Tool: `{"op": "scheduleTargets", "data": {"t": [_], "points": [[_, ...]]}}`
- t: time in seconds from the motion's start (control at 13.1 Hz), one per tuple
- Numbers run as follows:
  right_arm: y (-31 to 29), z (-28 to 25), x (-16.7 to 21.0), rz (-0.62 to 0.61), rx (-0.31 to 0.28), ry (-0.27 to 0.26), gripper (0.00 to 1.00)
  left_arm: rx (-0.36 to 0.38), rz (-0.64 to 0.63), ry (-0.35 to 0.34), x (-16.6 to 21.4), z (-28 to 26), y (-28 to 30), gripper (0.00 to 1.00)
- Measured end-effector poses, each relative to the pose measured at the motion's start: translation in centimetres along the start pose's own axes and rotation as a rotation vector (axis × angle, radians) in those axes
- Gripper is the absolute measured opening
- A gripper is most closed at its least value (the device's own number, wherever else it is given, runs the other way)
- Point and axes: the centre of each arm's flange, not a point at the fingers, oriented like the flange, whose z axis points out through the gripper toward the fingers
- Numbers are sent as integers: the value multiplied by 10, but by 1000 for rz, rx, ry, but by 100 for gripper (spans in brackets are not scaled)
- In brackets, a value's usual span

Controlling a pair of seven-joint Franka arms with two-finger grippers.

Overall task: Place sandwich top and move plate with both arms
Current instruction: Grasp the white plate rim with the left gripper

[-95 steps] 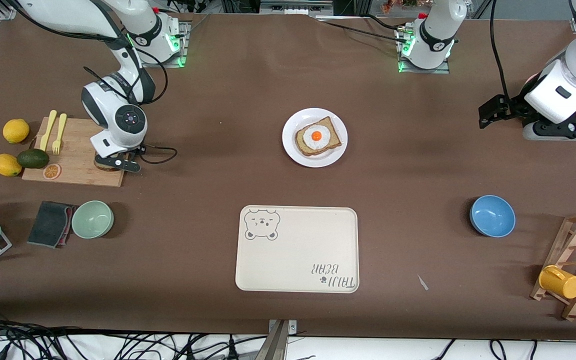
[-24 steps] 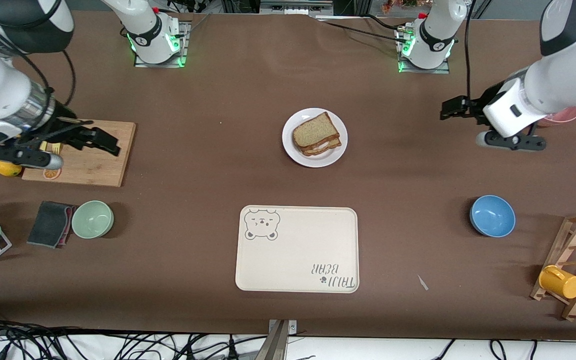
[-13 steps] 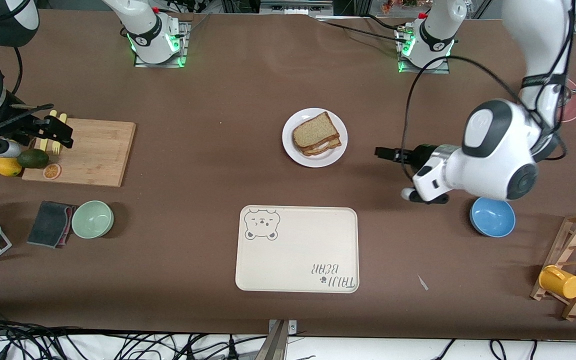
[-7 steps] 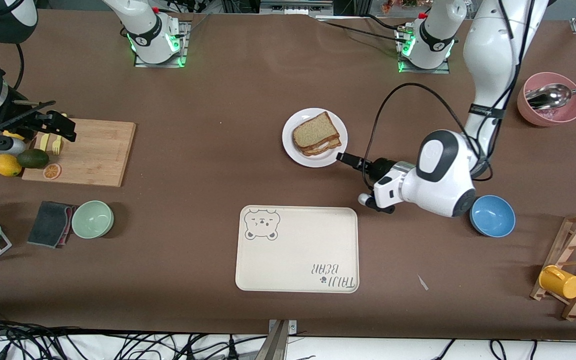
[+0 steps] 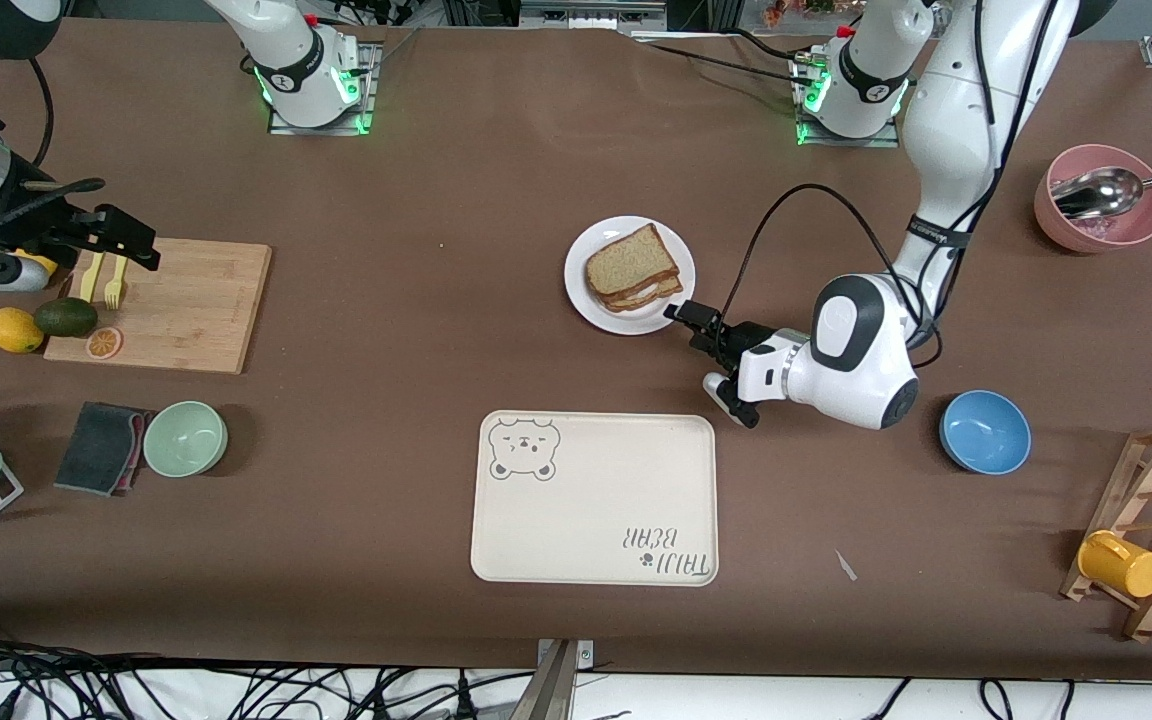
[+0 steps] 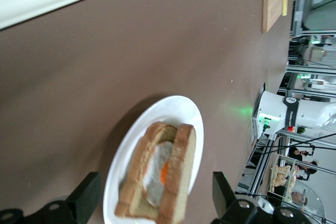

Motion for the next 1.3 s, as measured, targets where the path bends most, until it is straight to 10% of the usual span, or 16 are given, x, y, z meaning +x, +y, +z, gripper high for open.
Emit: {"op": "scheduleTargets", "data": {"t": [0.38, 0.61, 1.3], "points": [[-12, 0, -1, -12, 10, 0, 100, -80, 135, 47, -15, 36, -35, 90], [-26, 0, -2, -13, 10, 0, 100, -90, 159, 46, -18, 43, -41, 62], [-30, -2, -2, 3, 0, 10, 100, -71, 163, 28, -22, 62, -40, 56]]}}
